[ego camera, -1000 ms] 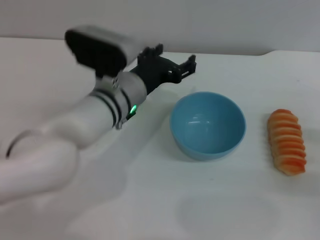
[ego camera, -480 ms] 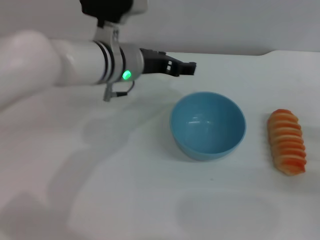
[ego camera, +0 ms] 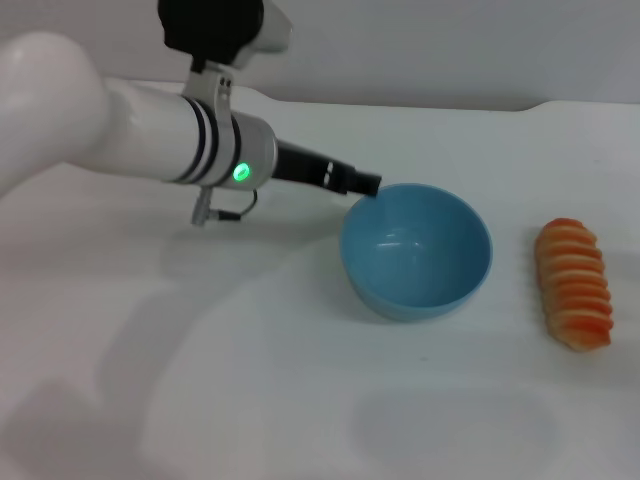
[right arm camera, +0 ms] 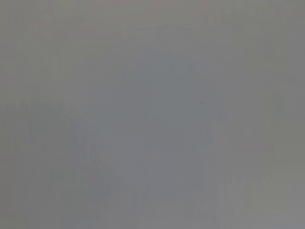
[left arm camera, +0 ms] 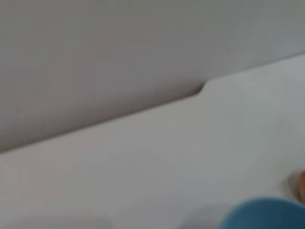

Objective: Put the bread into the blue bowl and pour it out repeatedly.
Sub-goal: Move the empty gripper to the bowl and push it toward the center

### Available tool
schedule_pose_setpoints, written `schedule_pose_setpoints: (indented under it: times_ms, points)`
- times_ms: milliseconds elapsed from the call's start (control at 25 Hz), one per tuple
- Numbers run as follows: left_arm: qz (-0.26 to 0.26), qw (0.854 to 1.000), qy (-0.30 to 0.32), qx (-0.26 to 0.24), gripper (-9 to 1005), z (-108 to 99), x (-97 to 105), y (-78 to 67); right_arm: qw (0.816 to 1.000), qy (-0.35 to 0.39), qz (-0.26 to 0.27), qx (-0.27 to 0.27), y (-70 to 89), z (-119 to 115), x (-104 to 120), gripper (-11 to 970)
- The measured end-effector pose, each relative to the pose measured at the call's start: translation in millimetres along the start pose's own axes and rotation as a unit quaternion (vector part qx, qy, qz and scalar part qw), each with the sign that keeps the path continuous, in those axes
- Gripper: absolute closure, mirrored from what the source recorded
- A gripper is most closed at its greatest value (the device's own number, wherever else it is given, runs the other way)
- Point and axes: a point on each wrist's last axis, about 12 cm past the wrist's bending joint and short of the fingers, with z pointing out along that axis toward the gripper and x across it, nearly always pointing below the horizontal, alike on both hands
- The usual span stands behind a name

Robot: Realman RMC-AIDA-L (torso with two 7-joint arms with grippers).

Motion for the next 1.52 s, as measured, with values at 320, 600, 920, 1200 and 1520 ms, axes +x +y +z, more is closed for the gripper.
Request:
schedule_pose_setpoints:
  times_ms: [320, 600, 920, 1200, 1520]
  points:
    - [-0.008, 0.999, 0.039, 0.021, 133, 15.8, 16.1, -10.1, 1.0, 0.0, 0.004, -0.002, 1.8, 1.7, -0.1, 229]
    - [-0.011, 0.999, 0.048, 0.01, 132, 23.9, 23.9, -3.1, 1.0, 0.003, 0.004, -0.002, 2.4, 1.6, 1.0, 230]
    - [-0.026, 0.998, 0.054, 0.011, 131, 32.9, 32.4, 2.2, 1.0, 0.008, 0.005, 0.002, 1.7, -0.6, 3.3, 230]
    - [-0.05, 0.997, 0.061, 0.002, 131, 38.1, 41.2, 9.8, 1.0, 0.008, 0.005, 0.001, 2.1, 0.0, 3.1, 230]
    - [-0.039, 0.997, 0.061, 0.003, 130, 43.8, 44.2, 3.2, 1.0, 0.007, 0.005, -0.001, 3.4, 2.1, 2.3, 230]
